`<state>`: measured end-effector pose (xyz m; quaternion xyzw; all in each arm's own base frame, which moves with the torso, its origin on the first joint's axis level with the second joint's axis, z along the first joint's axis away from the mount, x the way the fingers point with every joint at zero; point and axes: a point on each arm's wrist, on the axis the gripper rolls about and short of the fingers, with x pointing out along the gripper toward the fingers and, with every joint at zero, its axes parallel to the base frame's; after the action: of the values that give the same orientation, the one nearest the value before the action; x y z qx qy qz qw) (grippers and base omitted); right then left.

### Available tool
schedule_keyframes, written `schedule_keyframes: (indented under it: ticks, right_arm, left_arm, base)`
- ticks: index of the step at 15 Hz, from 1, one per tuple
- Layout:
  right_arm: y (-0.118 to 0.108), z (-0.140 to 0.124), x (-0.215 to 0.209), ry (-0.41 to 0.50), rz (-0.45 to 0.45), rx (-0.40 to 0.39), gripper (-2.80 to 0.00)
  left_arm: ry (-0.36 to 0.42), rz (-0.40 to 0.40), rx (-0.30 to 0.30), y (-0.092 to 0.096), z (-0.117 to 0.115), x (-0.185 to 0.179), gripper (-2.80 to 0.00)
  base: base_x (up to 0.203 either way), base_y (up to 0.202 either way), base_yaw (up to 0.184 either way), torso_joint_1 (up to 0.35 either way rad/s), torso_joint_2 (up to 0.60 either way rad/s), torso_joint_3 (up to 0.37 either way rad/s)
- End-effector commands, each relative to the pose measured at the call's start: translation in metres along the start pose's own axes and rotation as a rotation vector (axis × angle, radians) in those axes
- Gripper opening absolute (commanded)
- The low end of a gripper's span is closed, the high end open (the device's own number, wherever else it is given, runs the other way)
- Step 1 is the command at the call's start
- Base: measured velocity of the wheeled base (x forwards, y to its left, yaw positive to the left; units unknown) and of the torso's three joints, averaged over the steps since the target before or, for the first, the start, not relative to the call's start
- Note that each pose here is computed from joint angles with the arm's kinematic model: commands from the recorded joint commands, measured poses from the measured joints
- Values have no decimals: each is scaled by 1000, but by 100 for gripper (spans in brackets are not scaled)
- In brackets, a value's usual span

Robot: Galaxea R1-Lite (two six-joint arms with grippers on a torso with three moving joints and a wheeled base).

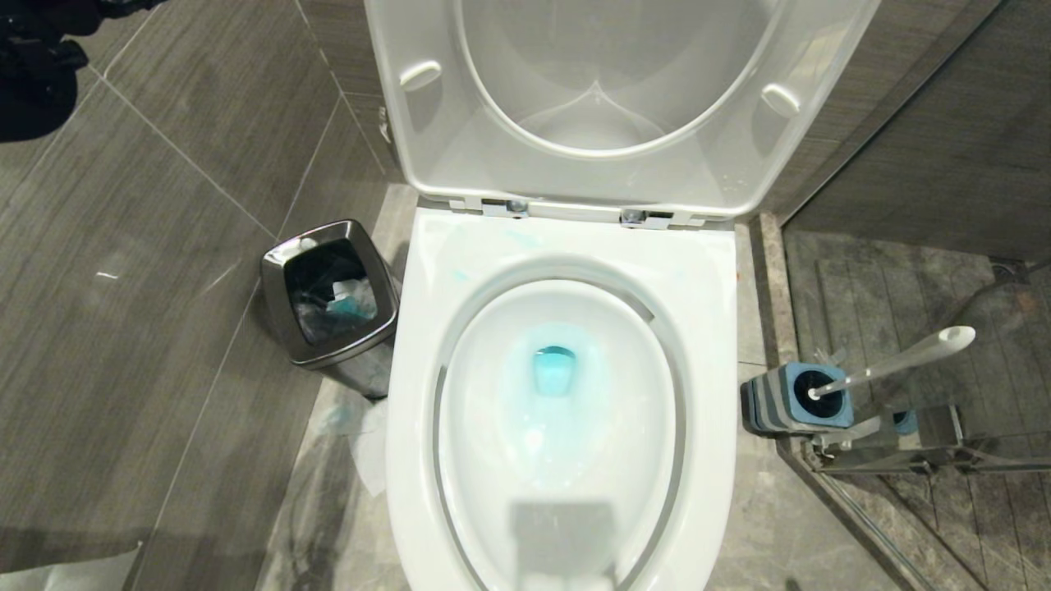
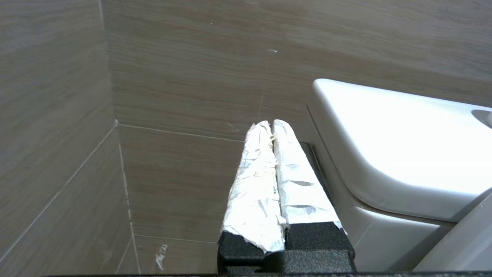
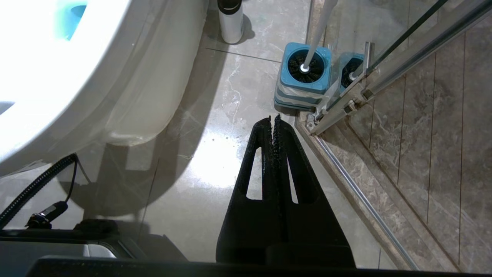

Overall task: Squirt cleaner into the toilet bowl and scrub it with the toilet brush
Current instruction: Flush the toilet

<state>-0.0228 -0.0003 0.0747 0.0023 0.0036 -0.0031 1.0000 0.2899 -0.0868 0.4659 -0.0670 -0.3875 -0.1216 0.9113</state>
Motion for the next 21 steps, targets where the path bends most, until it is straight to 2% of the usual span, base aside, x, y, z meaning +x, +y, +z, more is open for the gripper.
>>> schedule_keyframes:
  ticks: [1, 9, 17, 21]
  right_arm:
    - [0, 0, 0, 1, 0, 0, -280]
    - [0, 0, 0, 0, 0, 0, -280]
    - [0, 0, 0, 0, 0, 0, -280]
    - [0, 0, 0, 0, 0, 0, -280]
  left_arm:
    - [16, -21, -21, -9, -10, 2, -280]
    - [74, -58, -53, -29, -37, 4, -280]
    - [164, -57, -65, -31, -70, 6, -280]
    - [162, -54, -53, -29, -72, 8, -280]
  base:
    - [0, 0, 0, 0, 0, 0]
    - [0, 0, 0, 0, 0, 0]
    - [0, 0, 0, 0, 0, 0]
    - [0, 0, 0, 0, 0, 0]
